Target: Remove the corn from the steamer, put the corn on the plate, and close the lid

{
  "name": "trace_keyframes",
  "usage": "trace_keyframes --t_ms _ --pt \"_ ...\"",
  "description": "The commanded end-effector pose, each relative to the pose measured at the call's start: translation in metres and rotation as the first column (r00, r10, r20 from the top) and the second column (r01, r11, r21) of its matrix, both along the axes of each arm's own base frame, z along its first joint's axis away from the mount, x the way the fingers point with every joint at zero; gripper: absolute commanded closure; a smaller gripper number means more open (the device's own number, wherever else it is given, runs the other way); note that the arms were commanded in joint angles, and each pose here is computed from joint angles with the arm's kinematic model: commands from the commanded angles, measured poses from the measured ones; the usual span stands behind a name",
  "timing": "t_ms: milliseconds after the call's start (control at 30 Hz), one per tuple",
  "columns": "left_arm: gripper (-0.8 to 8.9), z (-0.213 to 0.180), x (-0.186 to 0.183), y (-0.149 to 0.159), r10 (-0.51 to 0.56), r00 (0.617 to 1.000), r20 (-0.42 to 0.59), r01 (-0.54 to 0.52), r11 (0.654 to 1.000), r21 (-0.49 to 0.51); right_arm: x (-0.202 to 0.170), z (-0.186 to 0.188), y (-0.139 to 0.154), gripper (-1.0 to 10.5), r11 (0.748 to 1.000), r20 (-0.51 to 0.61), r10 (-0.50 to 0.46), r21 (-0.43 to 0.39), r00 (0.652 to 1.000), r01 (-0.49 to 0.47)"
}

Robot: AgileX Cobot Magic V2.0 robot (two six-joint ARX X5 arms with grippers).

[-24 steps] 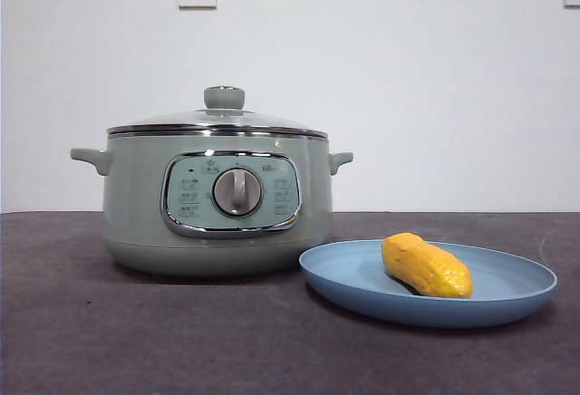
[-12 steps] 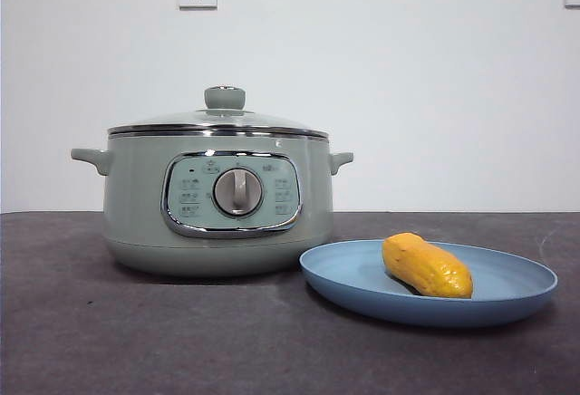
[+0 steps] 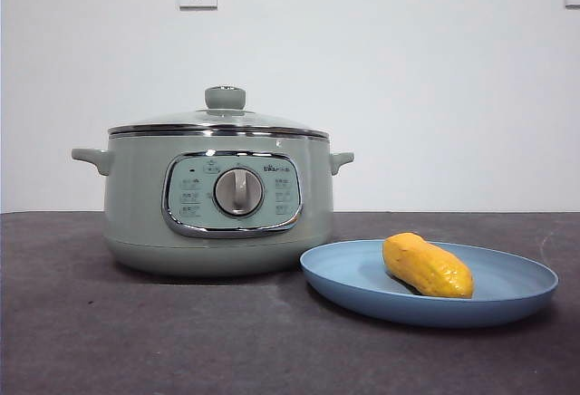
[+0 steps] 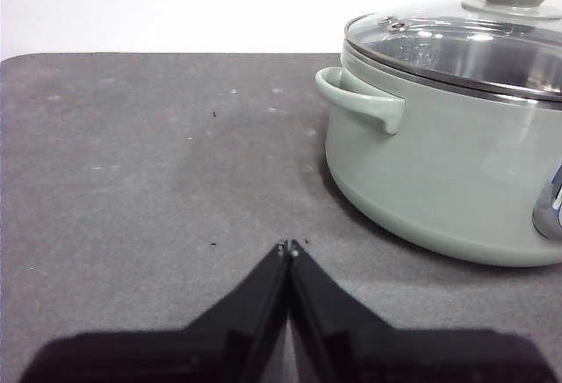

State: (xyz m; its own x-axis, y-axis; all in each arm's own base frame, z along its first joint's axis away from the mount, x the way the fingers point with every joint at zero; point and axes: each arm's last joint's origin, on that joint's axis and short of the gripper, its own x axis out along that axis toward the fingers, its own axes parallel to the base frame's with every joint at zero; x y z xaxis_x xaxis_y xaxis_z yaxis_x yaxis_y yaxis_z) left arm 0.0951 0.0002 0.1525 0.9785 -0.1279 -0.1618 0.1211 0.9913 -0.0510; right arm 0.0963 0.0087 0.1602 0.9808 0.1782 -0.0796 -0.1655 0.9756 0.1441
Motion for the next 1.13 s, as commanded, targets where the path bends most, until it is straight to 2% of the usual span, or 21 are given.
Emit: trace_keyframes --t_ms 33,200,367,1133 --pt "8.16 -0.004 0.0005 0.0003 0.005 1.0 -0.009 -0.005 1.0 -0.01 -0.0001 -0.0071 -0.0002 9.5 1.0 -0.041 -0.005 -0.003 0.999 0.005" --pt "8.16 -0.004 0.0005 0.0003 0.005 1.0 -0.009 -0.005 1.0 -0.01 -0.0007 -0.0118 -0.0002 9.5 1.0 -0.086 -0.002 -0.024 0.996 0.0" --pt "8.16 -0.0041 0.0005 0.0003 0.005 1.0 -0.009 -0.005 1.0 -0.01 -0.0007 -0.0115 -0.0001 9.5 1.0 -0.088 -0.004 0.002 0.996 0.004" --pt "8.16 -0.0041 0.0005 0.0003 0.005 1.0 -0.009 -0.005 1.0 -0.01 -0.0007 -0.0115 -0.0001 9.5 1.0 -0.087 -0.003 0.001 0.996 0.003"
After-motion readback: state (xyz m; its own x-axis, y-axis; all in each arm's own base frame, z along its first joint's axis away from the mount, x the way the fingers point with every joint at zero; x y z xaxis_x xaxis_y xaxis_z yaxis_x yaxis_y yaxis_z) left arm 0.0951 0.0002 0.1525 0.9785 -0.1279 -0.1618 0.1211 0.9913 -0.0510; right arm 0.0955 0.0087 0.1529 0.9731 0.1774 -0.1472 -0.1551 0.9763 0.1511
